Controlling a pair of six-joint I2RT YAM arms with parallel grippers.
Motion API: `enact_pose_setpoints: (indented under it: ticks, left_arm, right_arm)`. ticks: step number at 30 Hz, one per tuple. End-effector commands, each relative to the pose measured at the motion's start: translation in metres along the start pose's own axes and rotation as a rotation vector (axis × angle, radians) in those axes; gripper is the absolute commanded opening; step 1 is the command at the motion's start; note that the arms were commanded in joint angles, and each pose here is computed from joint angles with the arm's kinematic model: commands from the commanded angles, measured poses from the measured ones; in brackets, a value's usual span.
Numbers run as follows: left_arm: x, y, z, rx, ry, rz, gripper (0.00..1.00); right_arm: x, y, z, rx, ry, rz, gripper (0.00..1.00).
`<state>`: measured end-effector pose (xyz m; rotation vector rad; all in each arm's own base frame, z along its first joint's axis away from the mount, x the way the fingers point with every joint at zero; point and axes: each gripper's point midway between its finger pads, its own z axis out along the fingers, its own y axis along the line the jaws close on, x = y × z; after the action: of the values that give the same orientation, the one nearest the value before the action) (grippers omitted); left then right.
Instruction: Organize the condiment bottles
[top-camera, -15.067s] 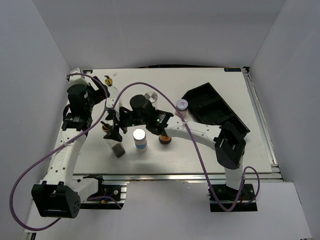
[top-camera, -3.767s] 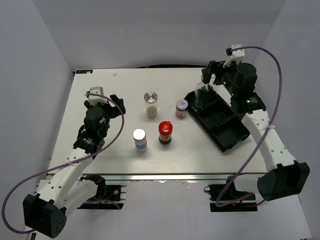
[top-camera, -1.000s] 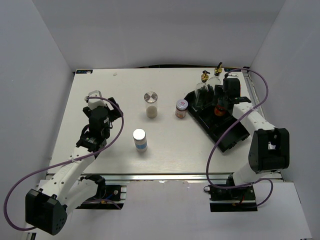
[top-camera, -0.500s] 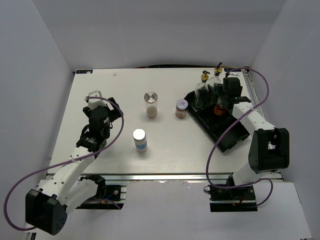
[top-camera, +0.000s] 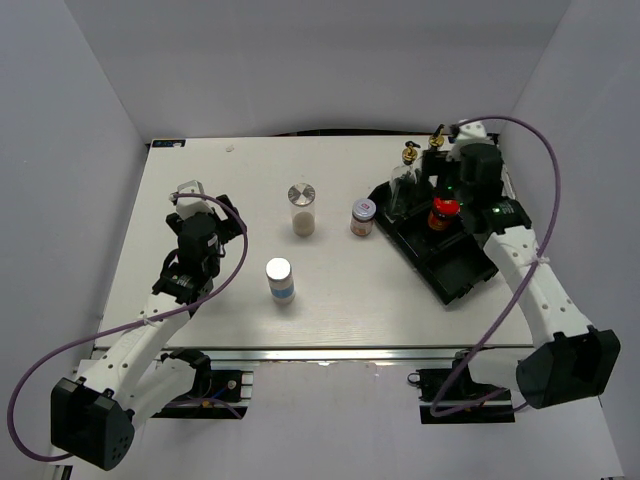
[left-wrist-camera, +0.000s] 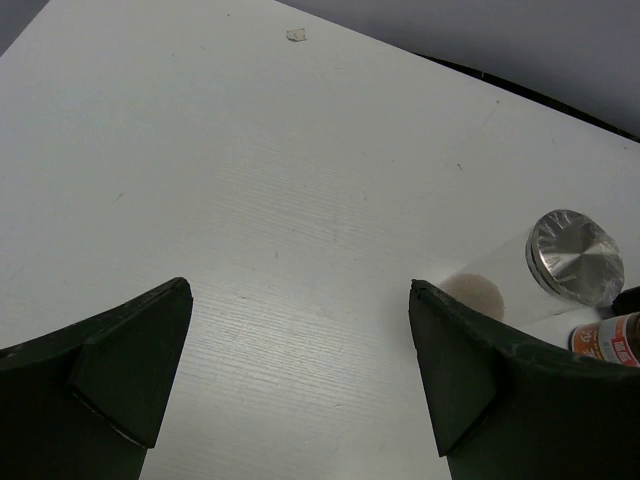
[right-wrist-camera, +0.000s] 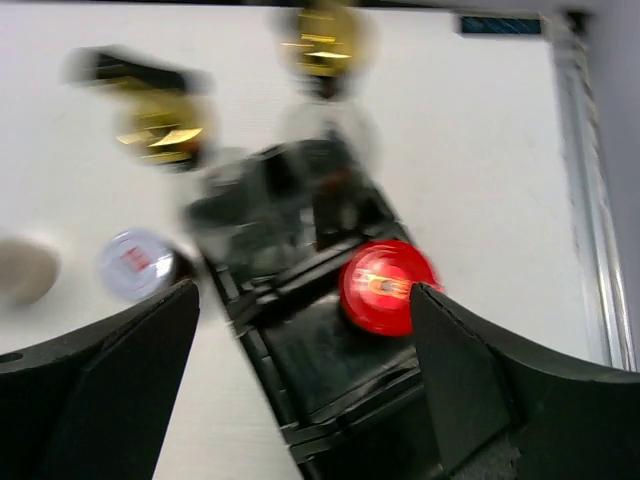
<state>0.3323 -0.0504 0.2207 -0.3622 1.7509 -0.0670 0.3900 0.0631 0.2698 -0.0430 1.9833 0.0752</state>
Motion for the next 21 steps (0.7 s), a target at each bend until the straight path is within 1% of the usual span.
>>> enact_pose_setpoints:
  ticks: [1, 2, 5, 6, 7, 8, 9, 11, 12, 13, 14, 15, 16, 17, 18, 20, 21]
  left_arm:
    - [-0.004, -0.004, -0.002, 0.020, -0.009, -0.010, 0.98]
    - [-0.004, -0.004, -0.002, 0.020, -0.009, -0.010, 0.98]
    - [-0.003, -0.004, -0.002, 0.020, -0.006, -0.008, 0.98]
    - [-0.003, -0.003, -0.002, 0.019, -0.007, -0.008, 0.98]
    - [-0.004, -0.004, -0.002, 0.021, -0.008, -0.007, 0.98]
    - [-0.003, -0.004, -0.002, 0.021, -0.008, -0.009, 0.98]
    - [-0.003, -0.004, -0.002, 0.025, -0.006, -0.007, 0.98]
    - [-0.002, -0.004, -0.002, 0.025, -0.003, -0.004, 0.98]
    - [-0.002, -0.003, -0.002, 0.023, -0.004, -0.003, 0.98]
    - [-0.001, -0.003, -0.002, 0.021, -0.001, 0.000, 0.98]
    - [-0.001, -0.002, -0.002, 0.016, -0.001, -0.001, 0.98]
    - [0.000, -0.002, -0.002, 0.017, 0.002, 0.000, 0.98]
    - [0.000, -0.002, -0.002, 0.020, 0.003, 0.000, 0.98]
    - [0.000, -0.003, -0.003, 0.020, 0.002, -0.001, 0.98]
    - [0.000, -0.002, -0.003, 0.019, 0.000, -0.001, 0.98]
    - [0.000, -0.002, -0.002, 0.017, -0.002, -0.002, 0.98]
    - [0.000, -0.001, -0.002, 0.015, -0.001, -0.001, 0.98]
  right_arm:
    - [0.001, 0.076, -0.021, -0.254, 0.016, -0.200, 0.90]
    - [0.007, 0.107, -0.029, -0.327, 0.025, -0.254, 0.89]
    - [0.021, 0.153, -0.025, -0.422, 0.069, -0.320, 0.90]
    - [0.034, 0.162, -0.012, -0.421, 0.110, -0.338, 0.90]
    - [0.026, 0.171, -0.007, -0.400, 0.092, -0.348, 0.89]
    - [0.025, 0.174, 0.001, -0.379, 0.091, -0.354, 0.89]
    - [0.036, 0.179, 0.019, -0.354, 0.124, -0.368, 0.89]
    - [0.020, 0.182, 0.038, -0.295, 0.095, -0.368, 0.90]
    - [0.034, 0.183, 0.058, -0.256, 0.140, -0.384, 0.90]
    - [0.017, 0.183, 0.066, -0.215, 0.115, -0.377, 0.89]
    - [0.021, 0.182, 0.074, -0.198, 0.142, -0.392, 0.89]
    - [0.035, 0.184, 0.090, -0.181, 0.183, -0.409, 0.90]
    - [0.039, 0.186, 0.097, -0.180, 0.201, -0.414, 0.89]
    - [0.031, 0.188, 0.102, -0.176, 0.196, -0.410, 0.89]
    - [0.045, 0.190, 0.113, -0.173, 0.231, -0.421, 0.89]
    - [0.048, 0.191, 0.123, -0.171, 0.247, -0.430, 0.89]
    - [0.060, 0.189, 0.132, -0.154, 0.274, -0.444, 0.89]
